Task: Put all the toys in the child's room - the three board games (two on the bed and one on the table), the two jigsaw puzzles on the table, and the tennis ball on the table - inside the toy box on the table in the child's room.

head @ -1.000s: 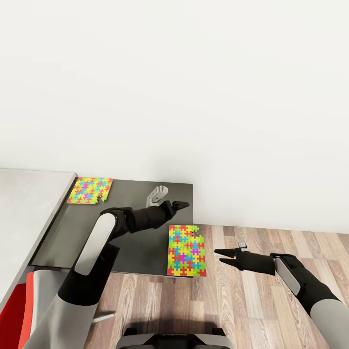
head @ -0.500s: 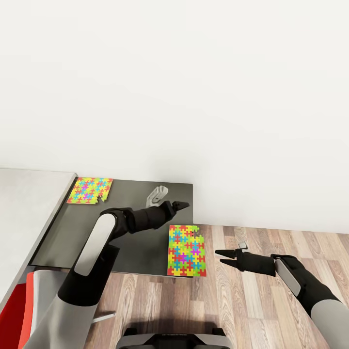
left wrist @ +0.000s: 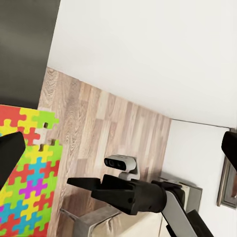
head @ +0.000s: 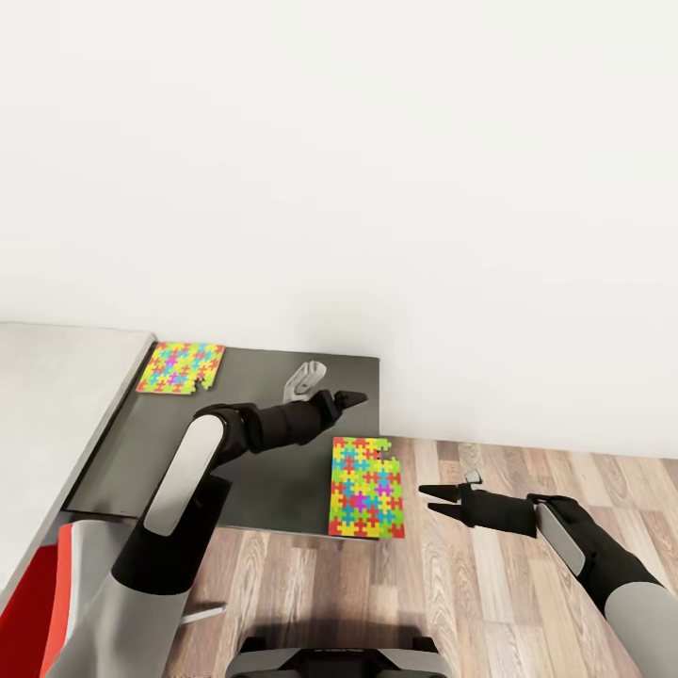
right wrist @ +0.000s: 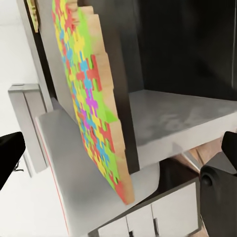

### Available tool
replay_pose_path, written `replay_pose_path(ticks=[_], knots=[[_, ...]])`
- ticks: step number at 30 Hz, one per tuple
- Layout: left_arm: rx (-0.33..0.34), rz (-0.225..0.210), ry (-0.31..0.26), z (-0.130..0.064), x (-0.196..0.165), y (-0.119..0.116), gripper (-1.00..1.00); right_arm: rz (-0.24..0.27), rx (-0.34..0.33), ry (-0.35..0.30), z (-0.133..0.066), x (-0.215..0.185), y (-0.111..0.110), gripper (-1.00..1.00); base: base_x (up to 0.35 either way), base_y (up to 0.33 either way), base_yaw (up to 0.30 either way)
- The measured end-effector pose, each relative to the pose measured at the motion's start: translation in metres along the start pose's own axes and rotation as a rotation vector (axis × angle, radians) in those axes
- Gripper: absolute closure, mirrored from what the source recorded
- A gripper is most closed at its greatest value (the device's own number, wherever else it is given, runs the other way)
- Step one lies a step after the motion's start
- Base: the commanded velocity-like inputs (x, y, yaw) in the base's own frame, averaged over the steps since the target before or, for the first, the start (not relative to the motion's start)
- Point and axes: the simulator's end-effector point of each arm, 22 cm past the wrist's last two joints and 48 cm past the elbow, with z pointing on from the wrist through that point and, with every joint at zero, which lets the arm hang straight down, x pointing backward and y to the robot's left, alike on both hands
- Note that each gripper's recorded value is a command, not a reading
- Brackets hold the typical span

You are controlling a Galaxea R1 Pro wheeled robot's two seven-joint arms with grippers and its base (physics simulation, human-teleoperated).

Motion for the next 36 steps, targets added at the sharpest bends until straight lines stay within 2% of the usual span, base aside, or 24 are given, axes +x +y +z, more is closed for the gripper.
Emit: replay_pose_path(ticks=[12,36], knots=[[0.000,0.000,0.000,0.000,0.000,0.000,-1.00,-0.001,0.002,-0.002,-0.003,-0.001,0.000,-1.00,0.000,0.000,0.134],[0.001,0.002,-0.002,0.005,-0.005,0.005,-1.00,-0.005,0.004,-0.009,-0.002,-0.010,-0.006,-1.00,0.000,0.000,0.013]])
